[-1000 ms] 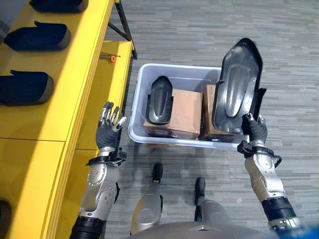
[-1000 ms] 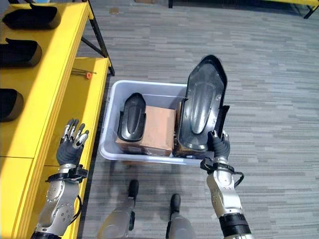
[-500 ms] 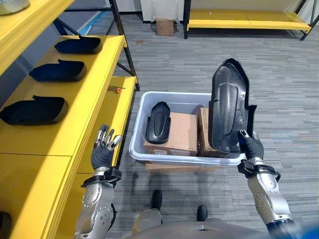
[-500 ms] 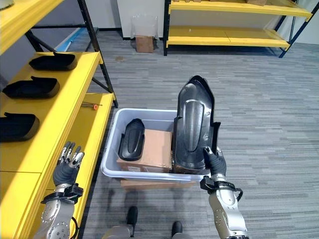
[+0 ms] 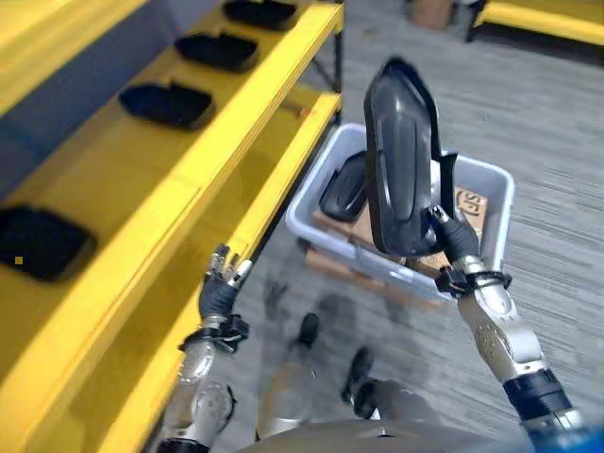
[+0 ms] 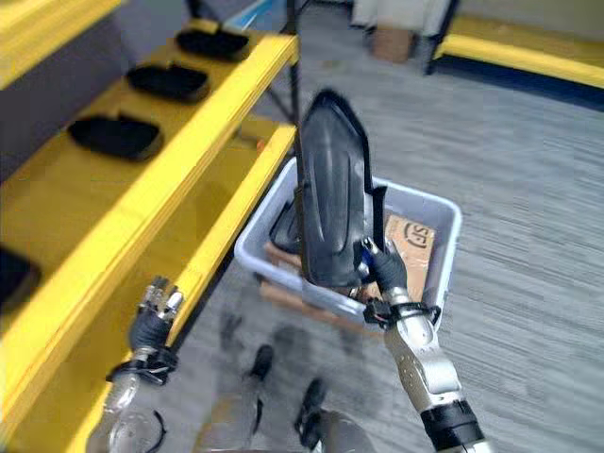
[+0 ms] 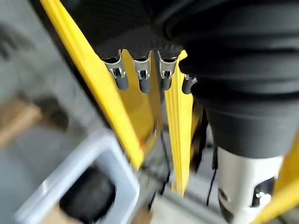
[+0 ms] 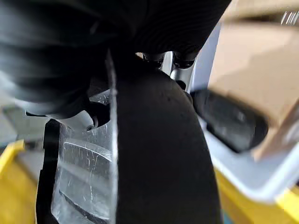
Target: Move parts from the plastic box to the shelf.
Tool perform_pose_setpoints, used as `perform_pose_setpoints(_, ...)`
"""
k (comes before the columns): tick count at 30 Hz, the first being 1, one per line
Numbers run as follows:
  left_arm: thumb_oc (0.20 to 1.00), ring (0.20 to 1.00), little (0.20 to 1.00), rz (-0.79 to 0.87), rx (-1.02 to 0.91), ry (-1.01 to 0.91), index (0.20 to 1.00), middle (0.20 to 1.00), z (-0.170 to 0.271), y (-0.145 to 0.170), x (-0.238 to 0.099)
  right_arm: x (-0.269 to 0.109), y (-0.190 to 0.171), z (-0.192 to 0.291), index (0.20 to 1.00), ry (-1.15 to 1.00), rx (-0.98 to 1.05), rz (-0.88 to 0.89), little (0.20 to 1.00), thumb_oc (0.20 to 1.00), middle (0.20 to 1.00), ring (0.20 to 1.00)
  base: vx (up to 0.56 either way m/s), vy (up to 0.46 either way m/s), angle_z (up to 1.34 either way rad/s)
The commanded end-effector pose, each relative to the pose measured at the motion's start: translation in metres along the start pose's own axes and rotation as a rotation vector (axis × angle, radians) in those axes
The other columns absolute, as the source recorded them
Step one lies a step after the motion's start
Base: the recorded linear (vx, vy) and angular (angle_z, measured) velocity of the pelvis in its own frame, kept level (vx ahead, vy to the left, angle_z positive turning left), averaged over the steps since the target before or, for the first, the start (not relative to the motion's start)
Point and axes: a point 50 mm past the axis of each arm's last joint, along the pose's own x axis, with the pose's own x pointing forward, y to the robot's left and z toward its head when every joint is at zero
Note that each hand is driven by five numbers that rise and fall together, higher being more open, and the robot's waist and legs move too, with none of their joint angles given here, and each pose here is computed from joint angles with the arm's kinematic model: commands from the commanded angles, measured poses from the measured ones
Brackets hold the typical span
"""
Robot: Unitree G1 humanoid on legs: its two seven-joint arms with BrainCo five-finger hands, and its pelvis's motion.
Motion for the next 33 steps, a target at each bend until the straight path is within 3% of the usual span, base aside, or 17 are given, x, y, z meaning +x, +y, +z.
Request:
perform_pose_setpoints(1, 1.0, 1.0, 1.0, -0.085, -0.028, -0.097, 1.0, 1.0, 0.016, -0.015, -0.007, -0.031, -0.01, 0.002, 0.2, -0.058, 0.052, -0.036, 0.2, 0.2, 0.2, 0.2, -0.13, 0.068, 2.18)
perform_pose_setpoints(11, 1.0, 1.0, 1.0, -0.084, -0.013, -0.081, 1.0, 1.0, 0.015, -0.009, -0.013, -0.054, -0.029, -0.012, 0.2, 0.0, 0.095, -0.155, 0.2, 0.2, 0.2, 0.2, 0.0, 0.186, 0.82)
perform_pose_setpoints(24, 1.0, 1.0, 1.0, -0.047, 0.111, -0.134, 1.0, 1.0, 0.033, 0.011, -0.016, -0.056, -0.02, -0.024, 0.2, 0.024, 0.132, -0.16, 0.2, 0.2, 0.2, 0.2, 0.02, 0.248, 0.42)
perform_pose_setpoints(33, 1.0, 1.0, 1.0, -0.075, 0.132, -0.108, 1.0, 1.0, 0.029, 0.01, -0.02, -0.063, -0.018, -0.032, 0.2, 0.071, 0.177, -0.137, 0.2, 0.2, 0.2, 0.2, 0.11, 0.046, 0.53)
